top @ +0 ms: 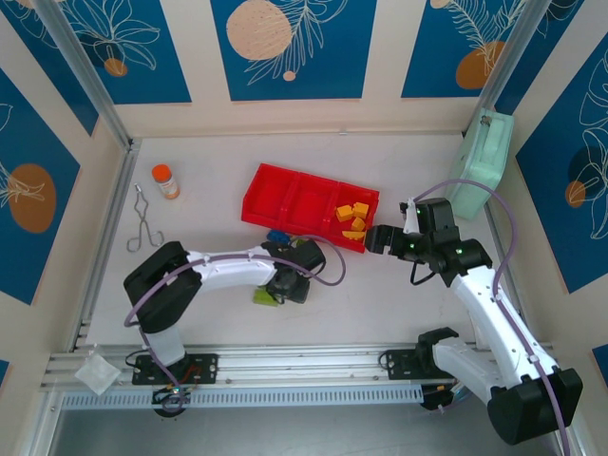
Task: Sort the legos into containers by color
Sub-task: Pick up the lego from the middle-left of the table, then place the lego in the container.
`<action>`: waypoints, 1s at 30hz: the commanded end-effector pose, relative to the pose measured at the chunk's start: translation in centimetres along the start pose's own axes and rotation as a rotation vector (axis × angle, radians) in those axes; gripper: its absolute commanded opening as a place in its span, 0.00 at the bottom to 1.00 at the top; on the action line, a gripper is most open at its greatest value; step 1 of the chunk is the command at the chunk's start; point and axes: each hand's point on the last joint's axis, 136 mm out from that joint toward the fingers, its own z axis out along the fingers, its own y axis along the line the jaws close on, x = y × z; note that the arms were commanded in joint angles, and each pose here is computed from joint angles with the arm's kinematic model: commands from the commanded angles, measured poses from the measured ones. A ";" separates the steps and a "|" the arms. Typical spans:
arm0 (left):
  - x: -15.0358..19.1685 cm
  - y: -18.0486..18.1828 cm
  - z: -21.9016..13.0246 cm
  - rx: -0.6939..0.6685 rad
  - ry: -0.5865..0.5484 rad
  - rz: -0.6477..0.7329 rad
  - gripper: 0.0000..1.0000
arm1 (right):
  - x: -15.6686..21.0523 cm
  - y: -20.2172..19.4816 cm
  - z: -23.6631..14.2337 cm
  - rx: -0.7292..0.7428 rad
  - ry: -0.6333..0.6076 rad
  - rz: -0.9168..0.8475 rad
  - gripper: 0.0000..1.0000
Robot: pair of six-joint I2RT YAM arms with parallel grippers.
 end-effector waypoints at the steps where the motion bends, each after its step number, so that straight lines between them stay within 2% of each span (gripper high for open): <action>1: -1.8 0.0 -3.8 -0.006 -0.084 0.011 0.32 | 0.3 -0.2 -0.4 -0.002 -0.009 -0.003 0.93; 10: -8.1 1.4 -9.4 0.027 -0.233 0.024 0.30 | 0.1 -0.4 -1.0 -0.003 -0.039 0.008 0.93; 16: -13.5 -1.0 -11.2 0.076 -0.297 0.088 0.32 | -0.4 0.1 -2.6 -0.034 -0.099 0.036 0.94; 19: -16.3 -2.6 -11.5 0.091 -0.327 0.113 0.33 | -0.7 -0.2 -4.4 -0.025 -0.162 0.091 0.99; 23: -19.2 -4.7 -11.1 0.120 -0.354 0.134 0.35 | -0.8 -0.5 -6.5 -0.022 -0.235 0.104 0.99; 30: -21.7 -8.0 -8.5 0.204 -0.345 0.114 0.36 | -0.2 -1.9 -8.8 0.030 -0.314 0.103 0.99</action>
